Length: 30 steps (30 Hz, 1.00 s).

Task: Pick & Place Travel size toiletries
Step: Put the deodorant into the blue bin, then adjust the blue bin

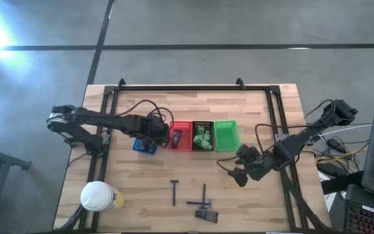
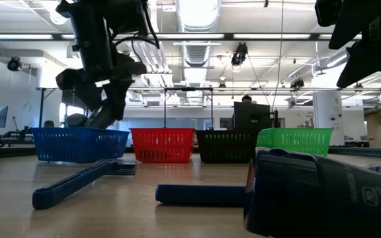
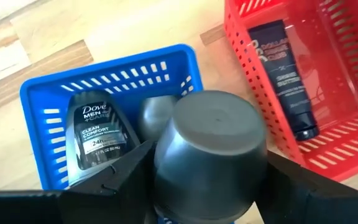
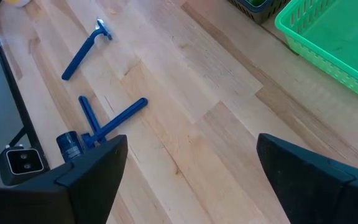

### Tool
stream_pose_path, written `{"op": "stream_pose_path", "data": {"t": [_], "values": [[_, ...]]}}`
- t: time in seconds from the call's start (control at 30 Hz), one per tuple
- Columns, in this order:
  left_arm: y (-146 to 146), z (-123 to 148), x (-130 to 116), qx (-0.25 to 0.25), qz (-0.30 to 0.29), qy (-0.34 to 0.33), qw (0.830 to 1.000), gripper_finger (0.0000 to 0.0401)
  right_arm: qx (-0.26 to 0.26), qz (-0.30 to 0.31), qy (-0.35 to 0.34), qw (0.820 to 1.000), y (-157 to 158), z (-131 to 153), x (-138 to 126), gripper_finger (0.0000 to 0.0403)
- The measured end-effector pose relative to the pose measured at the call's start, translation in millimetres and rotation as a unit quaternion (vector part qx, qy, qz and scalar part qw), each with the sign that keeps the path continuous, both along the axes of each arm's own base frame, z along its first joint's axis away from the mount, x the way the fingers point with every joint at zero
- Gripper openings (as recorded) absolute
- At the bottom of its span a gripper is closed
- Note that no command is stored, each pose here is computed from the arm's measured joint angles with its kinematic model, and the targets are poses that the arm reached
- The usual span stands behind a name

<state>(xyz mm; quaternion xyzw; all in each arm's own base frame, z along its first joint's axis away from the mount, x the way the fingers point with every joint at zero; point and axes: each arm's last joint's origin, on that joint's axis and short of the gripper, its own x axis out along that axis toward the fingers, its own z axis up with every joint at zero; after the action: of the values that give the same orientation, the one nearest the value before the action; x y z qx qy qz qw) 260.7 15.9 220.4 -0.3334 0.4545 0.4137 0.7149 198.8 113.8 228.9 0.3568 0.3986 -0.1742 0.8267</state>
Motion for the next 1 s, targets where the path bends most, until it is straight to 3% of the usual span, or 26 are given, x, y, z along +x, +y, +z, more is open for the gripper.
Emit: {"op": "stream_pose_path", "data": {"t": [0.37,0.63,0.83,1.0], "values": [[-2,2,-5,-0.016,-0.009,0.033,0.999,0.0241,-0.001,0.002,0.000,1.000,0,0,0,0.0334],[-3,5,-5,-0.009,-0.008,0.034,0.999,0.0241,-0.001,0.002,0.001,1.000,0,0,0,0.0354],[-10,30,6,0.041,-0.059,0.008,0.997,0.0241,-0.001,0.002,0.001,1.000,0,0,0,0.0363],[-16,42,-2,0.070,-0.061,0.052,0.994,0.0241,0.002,0.004,0.003,1.000,0,0,0,0.0363]]}}
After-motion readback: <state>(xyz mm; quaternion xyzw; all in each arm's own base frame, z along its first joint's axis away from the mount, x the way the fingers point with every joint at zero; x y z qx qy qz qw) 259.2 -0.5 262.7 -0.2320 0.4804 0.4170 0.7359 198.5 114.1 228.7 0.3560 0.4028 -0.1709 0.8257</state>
